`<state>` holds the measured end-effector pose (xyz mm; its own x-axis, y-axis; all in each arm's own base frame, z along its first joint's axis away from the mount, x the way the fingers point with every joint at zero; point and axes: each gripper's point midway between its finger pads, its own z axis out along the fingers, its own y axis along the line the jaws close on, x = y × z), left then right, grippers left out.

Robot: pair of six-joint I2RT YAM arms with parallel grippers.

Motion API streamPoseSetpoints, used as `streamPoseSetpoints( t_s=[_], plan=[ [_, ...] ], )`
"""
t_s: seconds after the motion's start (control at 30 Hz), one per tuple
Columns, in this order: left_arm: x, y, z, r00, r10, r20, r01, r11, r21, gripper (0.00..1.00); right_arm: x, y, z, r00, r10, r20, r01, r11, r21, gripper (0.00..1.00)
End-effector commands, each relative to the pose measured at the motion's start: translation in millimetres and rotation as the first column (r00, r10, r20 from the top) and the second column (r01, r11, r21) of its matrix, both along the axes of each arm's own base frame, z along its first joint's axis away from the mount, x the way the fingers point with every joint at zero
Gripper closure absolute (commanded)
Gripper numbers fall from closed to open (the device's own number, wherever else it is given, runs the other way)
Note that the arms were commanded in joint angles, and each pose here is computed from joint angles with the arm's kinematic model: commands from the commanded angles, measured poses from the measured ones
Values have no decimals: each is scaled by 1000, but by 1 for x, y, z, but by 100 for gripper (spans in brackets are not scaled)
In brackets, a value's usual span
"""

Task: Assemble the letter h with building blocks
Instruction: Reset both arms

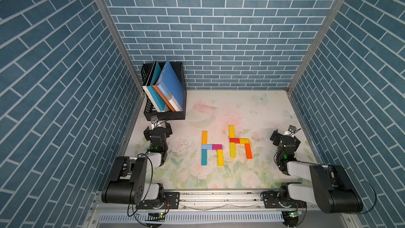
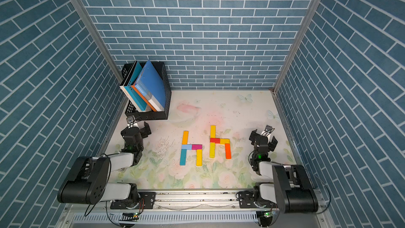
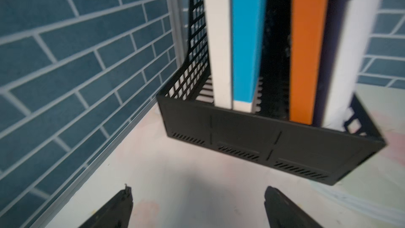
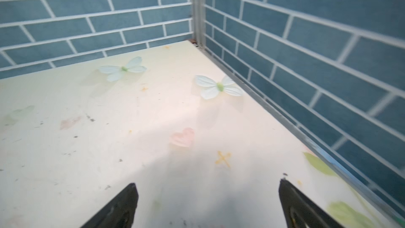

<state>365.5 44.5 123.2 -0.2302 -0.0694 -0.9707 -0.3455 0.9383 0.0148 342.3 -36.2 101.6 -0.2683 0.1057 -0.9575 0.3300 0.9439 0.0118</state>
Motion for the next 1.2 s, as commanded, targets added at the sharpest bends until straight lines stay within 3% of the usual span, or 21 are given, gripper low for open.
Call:
streamPoseSetpoints(
  t_s=[0.0, 0.03, 0.1, 0.2, 0.23, 0.27, 0.33, 1.17],
  plan=[
    [1, -12, 15, 986, -84, 147, 81, 996, 20, 0, 23, 23, 34, 982, 161, 103, -156, 986, -50, 0],
    [-3, -12, 15, 979, -85, 185, 79, 996, 40, 1, 23, 28, 37, 974, 196, 115, -190, 980, -59, 0],
    [-2, -11, 11, 985, -67, 156, 64, 998, 24, 0, 20, 34, 42, 960, 243, 139, -231, 968, -97, 0],
    [-4, -8, 12, 984, -52, 172, 49, 999, 18, 1, -1, 18, 49, 954, 172, 245, -141, 981, -136, 0],
    [-4, -8, 11, 985, -53, 164, 50, 999, 19, 0, -3, 23, 49, 938, 203, 281, -166, 975, -151, 0],
    [-3, -8, 9, 987, -54, 151, 52, 999, 16, 0, 2, 31, 43, 935, 246, 257, -206, 963, -174, 0],
    [-4, -8, 10, 986, -54, 158, 52, 998, 18, 0, 22, 22, 29, 969, 179, 169, -157, 979, -132, 1],
    [-4, -8, 12, 985, -55, 165, 52, 998, 23, 0, 24, 31, 29, 963, 217, 163, -192, 969, -158, 1]
  ],
)
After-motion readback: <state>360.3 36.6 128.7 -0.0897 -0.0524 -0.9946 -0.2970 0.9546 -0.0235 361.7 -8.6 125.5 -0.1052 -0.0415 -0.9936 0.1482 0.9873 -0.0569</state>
